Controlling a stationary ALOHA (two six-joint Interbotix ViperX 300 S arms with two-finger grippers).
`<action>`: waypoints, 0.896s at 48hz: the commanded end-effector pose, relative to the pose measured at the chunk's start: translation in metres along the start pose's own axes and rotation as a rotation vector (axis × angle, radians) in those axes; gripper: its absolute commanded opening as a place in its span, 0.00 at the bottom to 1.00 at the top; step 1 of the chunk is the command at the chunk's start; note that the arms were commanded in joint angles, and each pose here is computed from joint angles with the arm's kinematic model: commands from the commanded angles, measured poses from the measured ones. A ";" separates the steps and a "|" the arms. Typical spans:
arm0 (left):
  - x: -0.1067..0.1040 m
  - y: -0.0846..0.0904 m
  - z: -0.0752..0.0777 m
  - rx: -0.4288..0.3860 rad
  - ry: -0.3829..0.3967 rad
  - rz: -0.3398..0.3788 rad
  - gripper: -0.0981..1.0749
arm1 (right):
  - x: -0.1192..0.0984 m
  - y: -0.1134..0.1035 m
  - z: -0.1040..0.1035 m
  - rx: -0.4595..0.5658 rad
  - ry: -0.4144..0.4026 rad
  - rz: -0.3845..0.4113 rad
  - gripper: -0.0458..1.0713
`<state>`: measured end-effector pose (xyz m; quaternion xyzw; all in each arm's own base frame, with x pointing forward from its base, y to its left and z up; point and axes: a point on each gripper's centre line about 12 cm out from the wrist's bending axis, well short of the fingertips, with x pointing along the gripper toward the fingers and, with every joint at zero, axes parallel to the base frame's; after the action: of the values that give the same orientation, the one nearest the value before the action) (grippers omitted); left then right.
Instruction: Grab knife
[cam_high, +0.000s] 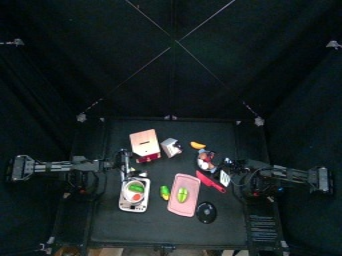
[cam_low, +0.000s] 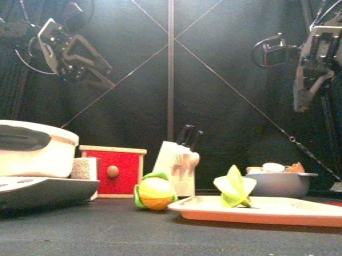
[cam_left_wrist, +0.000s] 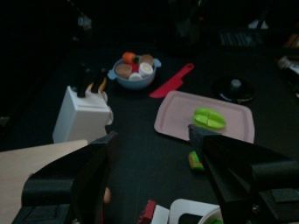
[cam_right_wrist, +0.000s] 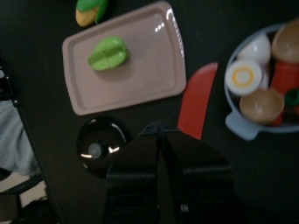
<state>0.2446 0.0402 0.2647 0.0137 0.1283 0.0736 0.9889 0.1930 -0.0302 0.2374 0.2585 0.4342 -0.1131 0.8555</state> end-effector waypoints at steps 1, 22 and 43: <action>-0.008 0.001 0.012 0.006 -0.052 0.006 0.92 | -0.008 -0.002 -0.011 0.108 0.056 -0.015 0.24; -0.007 -0.004 0.001 0.005 -0.045 -0.018 0.92 | 0.004 -0.013 -0.057 0.241 0.084 -0.227 0.54; -0.003 -0.017 -0.015 -0.014 -0.067 -0.072 0.92 | 0.048 0.009 -0.046 0.015 -0.016 -0.232 0.65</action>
<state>0.2382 0.0245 0.2468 0.0048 0.1019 0.0411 0.9939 0.1859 0.0022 0.1780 0.2149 0.4605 -0.2245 0.8315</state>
